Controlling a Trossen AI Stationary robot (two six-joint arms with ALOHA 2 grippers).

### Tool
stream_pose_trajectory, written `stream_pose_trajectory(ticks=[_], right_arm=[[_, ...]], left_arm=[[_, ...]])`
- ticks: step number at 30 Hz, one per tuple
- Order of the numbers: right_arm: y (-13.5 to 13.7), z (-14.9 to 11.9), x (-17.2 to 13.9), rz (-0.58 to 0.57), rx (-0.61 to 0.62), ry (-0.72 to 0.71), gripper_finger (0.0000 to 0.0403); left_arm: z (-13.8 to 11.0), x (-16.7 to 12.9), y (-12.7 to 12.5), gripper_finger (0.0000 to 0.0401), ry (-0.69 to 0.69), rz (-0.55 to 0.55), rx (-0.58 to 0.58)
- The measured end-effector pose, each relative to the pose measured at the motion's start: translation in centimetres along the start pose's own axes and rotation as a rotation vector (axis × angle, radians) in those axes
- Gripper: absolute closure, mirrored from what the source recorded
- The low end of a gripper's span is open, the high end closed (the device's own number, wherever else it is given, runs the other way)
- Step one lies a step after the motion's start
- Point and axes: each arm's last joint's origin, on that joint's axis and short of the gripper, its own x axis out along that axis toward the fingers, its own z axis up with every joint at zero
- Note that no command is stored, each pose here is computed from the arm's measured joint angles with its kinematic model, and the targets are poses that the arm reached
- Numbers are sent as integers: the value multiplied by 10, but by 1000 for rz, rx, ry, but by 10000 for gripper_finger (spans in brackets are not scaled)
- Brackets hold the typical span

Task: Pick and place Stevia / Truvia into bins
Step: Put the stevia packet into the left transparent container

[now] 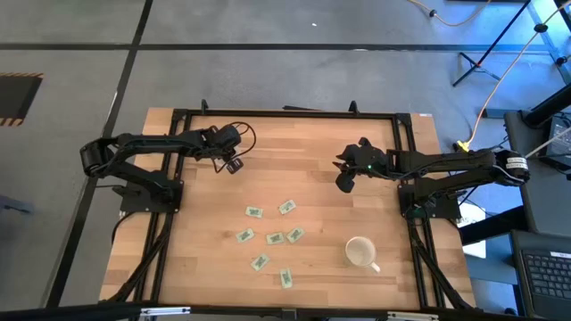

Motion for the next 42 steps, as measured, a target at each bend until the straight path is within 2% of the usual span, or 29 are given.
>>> stream_pose_trajectory(ticks=[6,14,18,22,25,28,34,37,42], right_arm=[[0,0,0,0,0,1,282],[0,0,0,0,0,1,282],[0,0,0,0,0,1,282],[0,0,0,0,0,1,282],[0,0,0,0,0,1,282],[0,0,0,0,0,1,282],[0,0,0,0,4,0,282],[0,0,0,0,5,0,282],[0,1,0,2,7,-7,282]], left_arm=[[-1,3,1,390,15,6,-10],[-5,-2,3,348,40,16,-19],[-3,-15,7,334,-7,18,-3],[5,-40,8,329,-126,-20,7],[7,-57,6,328,-199,-112,54],[5,-68,-3,328,-236,-297,140],[-2,-75,-33,328,-203,-573,262],[-6,-73,-49,328,-159,-629,317],[-15,-65,-77,328,-105,-672,477]])
